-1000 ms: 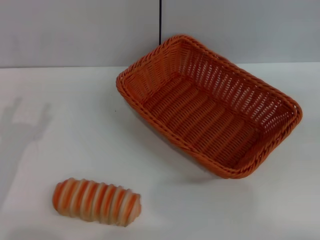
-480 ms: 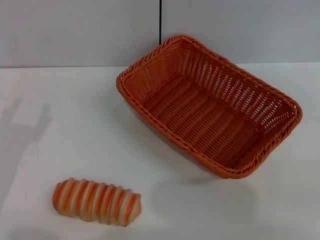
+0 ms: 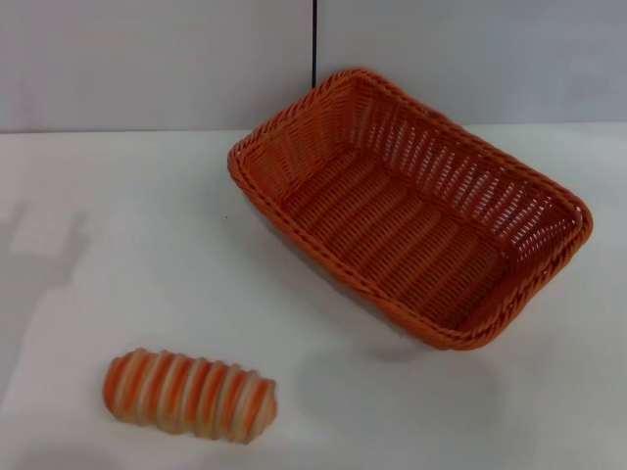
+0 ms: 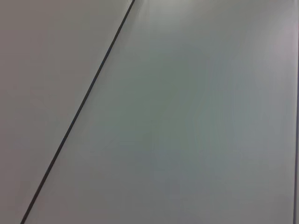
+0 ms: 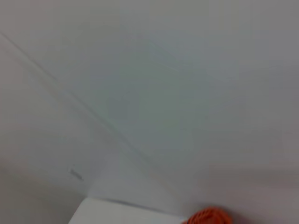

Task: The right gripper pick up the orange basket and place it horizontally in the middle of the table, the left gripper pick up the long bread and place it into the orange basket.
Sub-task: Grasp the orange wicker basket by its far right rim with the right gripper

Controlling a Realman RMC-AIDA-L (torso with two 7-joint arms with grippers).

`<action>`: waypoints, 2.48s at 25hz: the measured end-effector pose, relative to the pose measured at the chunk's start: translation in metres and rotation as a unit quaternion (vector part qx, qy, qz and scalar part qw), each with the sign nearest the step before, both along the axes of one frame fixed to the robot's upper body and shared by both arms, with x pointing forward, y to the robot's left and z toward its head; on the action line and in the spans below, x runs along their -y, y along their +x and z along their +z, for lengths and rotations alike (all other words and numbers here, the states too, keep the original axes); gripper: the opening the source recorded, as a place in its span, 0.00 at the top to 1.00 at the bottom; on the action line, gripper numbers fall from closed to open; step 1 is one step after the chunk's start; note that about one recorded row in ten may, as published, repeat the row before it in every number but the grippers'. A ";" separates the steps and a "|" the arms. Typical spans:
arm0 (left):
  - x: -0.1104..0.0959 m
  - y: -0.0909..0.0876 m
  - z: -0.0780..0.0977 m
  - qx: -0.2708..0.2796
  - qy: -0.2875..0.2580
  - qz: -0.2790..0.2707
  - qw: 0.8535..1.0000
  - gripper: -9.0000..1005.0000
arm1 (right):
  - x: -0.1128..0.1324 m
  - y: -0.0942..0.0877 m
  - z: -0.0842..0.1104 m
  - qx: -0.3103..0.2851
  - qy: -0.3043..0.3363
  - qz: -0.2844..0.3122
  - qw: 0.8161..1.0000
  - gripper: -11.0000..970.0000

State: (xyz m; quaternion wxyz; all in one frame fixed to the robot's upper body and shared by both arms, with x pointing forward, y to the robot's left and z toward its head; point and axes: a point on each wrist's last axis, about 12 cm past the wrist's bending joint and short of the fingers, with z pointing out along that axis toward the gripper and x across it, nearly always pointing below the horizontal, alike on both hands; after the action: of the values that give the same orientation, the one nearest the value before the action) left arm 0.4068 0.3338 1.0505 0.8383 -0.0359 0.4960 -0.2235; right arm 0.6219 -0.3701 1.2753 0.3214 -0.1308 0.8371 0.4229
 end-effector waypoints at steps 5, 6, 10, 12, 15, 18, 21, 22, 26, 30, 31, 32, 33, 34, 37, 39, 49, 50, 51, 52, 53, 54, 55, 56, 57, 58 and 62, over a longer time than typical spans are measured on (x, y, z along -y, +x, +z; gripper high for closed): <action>-0.002 0.000 0.002 0.006 0.004 0.000 1.000 0.18 | -0.018 0.005 -0.007 -0.022 -0.029 0.036 0.999 0.29; -0.002 0.000 0.002 0.006 0.004 0.000 1.000 0.18 | -0.018 0.005 -0.007 -0.022 -0.029 0.036 0.999 0.29; 0.000 0.001 0.001 0.003 0.004 -0.001 1.000 0.19 | -0.026 0.005 -0.018 -0.049 -0.058 0.050 0.996 0.29; -0.001 0.001 0.001 0.003 0.004 -0.001 1.000 0.19 | -0.026 0.005 -0.023 -0.059 -0.060 0.051 0.995 0.29; -0.001 0.002 0.001 0.001 0.004 0.001 1.000 0.19 | -0.029 0.004 -0.033 -0.073 -0.063 0.059 0.994 0.29; -0.001 0.003 0.001 0.000 0.004 0.001 1.000 0.19 | -0.031 0.005 -0.039 -0.080 -0.073 0.060 0.992 0.29; -0.001 0.004 0.001 -0.001 0.004 0.001 1.000 0.19 | -0.035 0.007 -0.047 -0.090 -0.090 0.060 0.990 0.29; -0.001 0.004 0.001 -0.002 0.004 0.000 1.000 0.19 | -0.038 0.009 -0.051 -0.093 -0.091 0.059 0.990 0.29; 0.000 0.004 0.000 -0.002 0.004 0.001 1.000 0.19 | -0.044 0.011 -0.055 -0.092 -0.092 0.058 0.990 0.29; 0.000 0.004 0.000 -0.003 0.003 0.002 1.000 0.19 | -0.053 0.012 -0.064 -0.097 -0.095 0.061 0.989 0.29; 0.000 0.004 0.000 -0.003 0.003 0.002 1.000 0.19 | -0.053 0.012 -0.064 -0.097 -0.095 0.061 0.989 0.29; 0.000 0.003 0.000 -0.004 0.003 0.003 1.000 0.19 | -0.056 0.010 -0.068 -0.100 -0.094 0.062 0.989 0.29; -0.001 0.003 -0.001 -0.005 0.002 0.003 1.000 0.19 | -0.056 0.010 -0.068 -0.100 -0.094 0.062 0.989 0.29; -0.001 0.002 -0.001 -0.005 0.002 0.005 1.000 0.19 | -0.056 0.010 -0.070 -0.101 -0.094 0.060 0.989 0.29; -0.002 0.001 -0.001 -0.007 0.002 0.008 1.000 0.19 | -0.055 0.010 -0.077 -0.102 -0.107 0.051 0.988 0.29; -0.002 0.001 -0.001 -0.007 0.002 0.009 1.000 0.19 | -0.055 0.011 -0.079 -0.103 -0.111 0.049 0.987 0.29; -0.003 0.001 -0.001 -0.007 0.003 0.009 1.000 0.19 | -0.062 0.012 -0.091 -0.104 -0.147 0.049 0.982 0.29; -0.003 0.001 -0.001 -0.007 0.003 0.009 1.000 0.19 | -0.062 0.012 -0.092 -0.104 -0.149 0.050 0.982 0.29; -0.003 0.001 -0.001 -0.007 0.003 0.009 1.000 0.19 | -0.063 0.011 -0.093 -0.105 -0.149 0.051 0.982 0.29; -0.003 0.001 -0.001 -0.007 0.003 0.009 1.000 0.19 | -0.064 0.011 -0.094 -0.105 -0.150 0.052 0.982 0.29; -0.003 0.001 -0.001 -0.007 0.003 0.009 1.000 0.19 | -0.064 0.011 -0.095 -0.105 -0.150 0.053 0.982 0.29; -0.003 0.001 -0.001 -0.007 0.003 0.008 1.000 0.19 | -0.065 0.010 -0.096 -0.105 -0.150 0.054 0.982 0.29; -0.003 0.001 -0.001 -0.008 0.003 0.008 1.000 0.19 | -0.066 0.010 -0.097 -0.105 -0.150 0.054 0.982 0.29; -0.003 0.001 -0.001 -0.008 0.003 0.008 1.000 0.19 | -0.066 0.010 -0.098 -0.105 -0.151 0.054 0.981 0.29; -0.003 0.001 -0.002 -0.009 0.003 0.008 1.000 0.19 | -0.066 0.010 -0.100 -0.105 -0.154 0.053 0.981 0.29; -0.003 0.001 -0.002 -0.009 0.003 0.008 1.000 0.19 | -0.066 0.010 -0.102 -0.106 -0.158 0.051 0.980 0.29; -0.003 0.001 -0.002 -0.010 0.003 0.008 1.000 0.19 | -0.068 0.010 -0.110 -0.107 -0.171 0.046 0.978 0.29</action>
State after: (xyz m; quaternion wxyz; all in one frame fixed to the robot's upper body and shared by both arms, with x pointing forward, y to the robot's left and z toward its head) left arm 0.4079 0.3364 1.0488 0.8352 -0.0392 0.5046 -0.2150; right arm 0.6321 -0.3020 1.1656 0.1831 -0.1759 0.9199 0.2989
